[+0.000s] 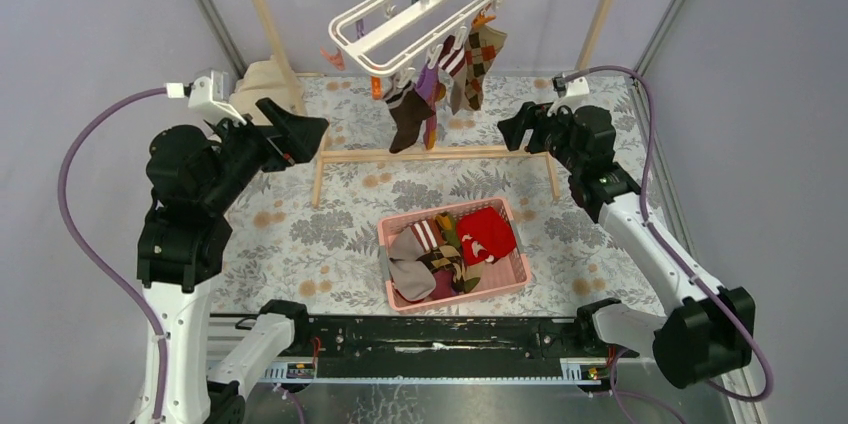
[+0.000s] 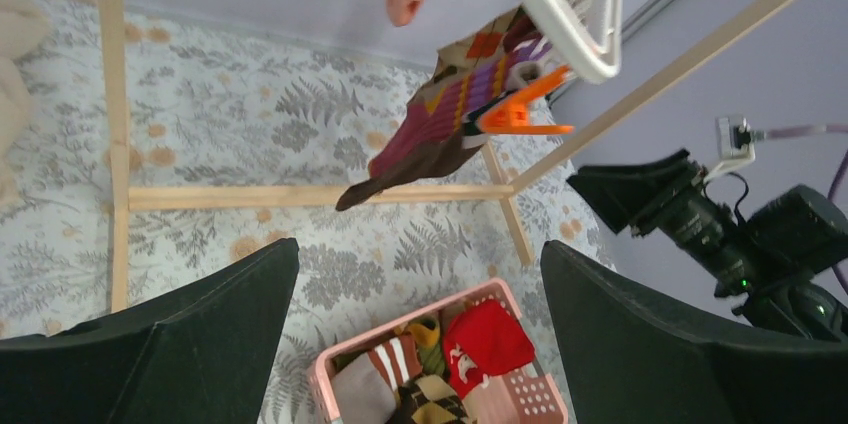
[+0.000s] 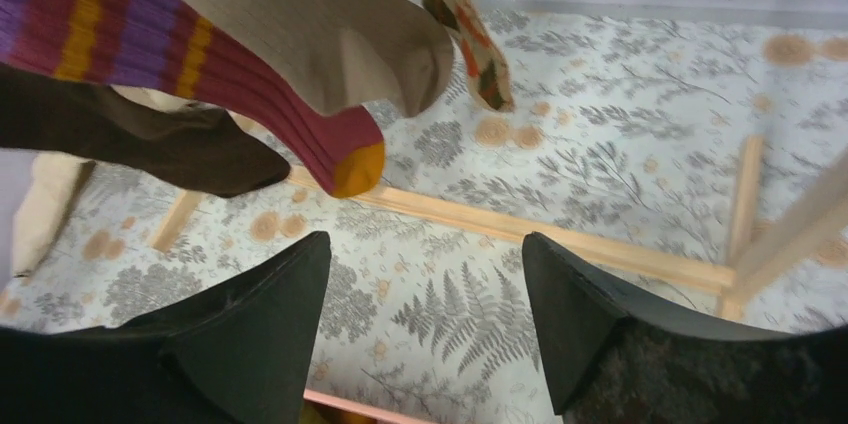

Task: Remove the socks clipped to the hanger
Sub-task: Adjust the hanger on the clothesline.

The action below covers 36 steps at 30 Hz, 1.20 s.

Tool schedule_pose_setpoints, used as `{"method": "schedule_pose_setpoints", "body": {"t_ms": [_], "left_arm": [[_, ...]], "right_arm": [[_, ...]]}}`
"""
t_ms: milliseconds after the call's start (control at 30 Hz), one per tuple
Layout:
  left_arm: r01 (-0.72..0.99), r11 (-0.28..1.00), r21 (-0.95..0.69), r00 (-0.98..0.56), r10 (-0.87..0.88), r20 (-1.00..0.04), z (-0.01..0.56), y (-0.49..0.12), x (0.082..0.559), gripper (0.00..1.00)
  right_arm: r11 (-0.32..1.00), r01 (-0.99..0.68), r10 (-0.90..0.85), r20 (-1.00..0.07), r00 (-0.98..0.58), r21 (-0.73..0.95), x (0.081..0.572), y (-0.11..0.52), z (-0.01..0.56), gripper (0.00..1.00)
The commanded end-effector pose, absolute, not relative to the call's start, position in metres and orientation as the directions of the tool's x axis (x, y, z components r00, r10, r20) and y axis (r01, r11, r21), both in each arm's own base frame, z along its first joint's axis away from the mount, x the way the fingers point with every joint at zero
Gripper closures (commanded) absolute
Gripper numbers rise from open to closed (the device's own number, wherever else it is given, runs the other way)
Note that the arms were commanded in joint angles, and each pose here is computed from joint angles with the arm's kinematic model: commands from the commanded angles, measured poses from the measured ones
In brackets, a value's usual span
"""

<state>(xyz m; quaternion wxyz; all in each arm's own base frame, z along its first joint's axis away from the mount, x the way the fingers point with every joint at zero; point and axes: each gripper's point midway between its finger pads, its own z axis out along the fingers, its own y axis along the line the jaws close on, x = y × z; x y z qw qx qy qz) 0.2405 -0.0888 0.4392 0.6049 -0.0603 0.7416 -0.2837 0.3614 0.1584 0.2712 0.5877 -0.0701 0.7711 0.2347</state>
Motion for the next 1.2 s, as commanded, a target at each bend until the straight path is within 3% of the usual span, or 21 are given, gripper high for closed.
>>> {"method": "schedule_pose_setpoints", "body": {"t_ms": [0,100,333,567,833,1167], "left_arm": [[0.256,0.815,-0.52,-0.327,-0.434,-0.84,0.417,-0.095,0.233,0.01],[0.245,0.813,-0.529,-0.355,-0.433,-0.829,0.402,-0.096,0.236,0.01],[0.243,0.8,-0.548,-0.381,-0.441,-0.813,0.384,-0.101,0.246,0.01],[0.258,0.787,-0.561,-0.391,-0.446,-0.805,0.384,-0.105,0.25,0.01],[0.283,0.777,-0.562,-0.381,-0.447,-0.81,0.396,-0.109,0.248,0.01],[0.29,0.778,-0.557,-0.373,-0.444,-0.815,0.401,-0.108,0.243,0.01]], "right_arm": [[0.749,-0.597,0.268,-0.956,-0.122,0.287,0.369,0.187,0.343,0.24],[0.663,-0.701,0.252,-0.96,-0.12,0.261,0.359,0.212,0.361,0.3],[0.684,-0.715,0.194,-0.981,-0.013,0.145,0.32,0.243,0.385,0.36],[0.819,-0.558,0.202,-0.978,0.057,0.137,0.337,0.222,0.433,0.36],[0.795,-0.591,0.229,-0.97,0.085,0.135,0.349,0.238,0.486,0.39],[0.818,-0.555,0.209,-0.977,0.038,0.153,0.363,0.257,0.483,0.43]]}}
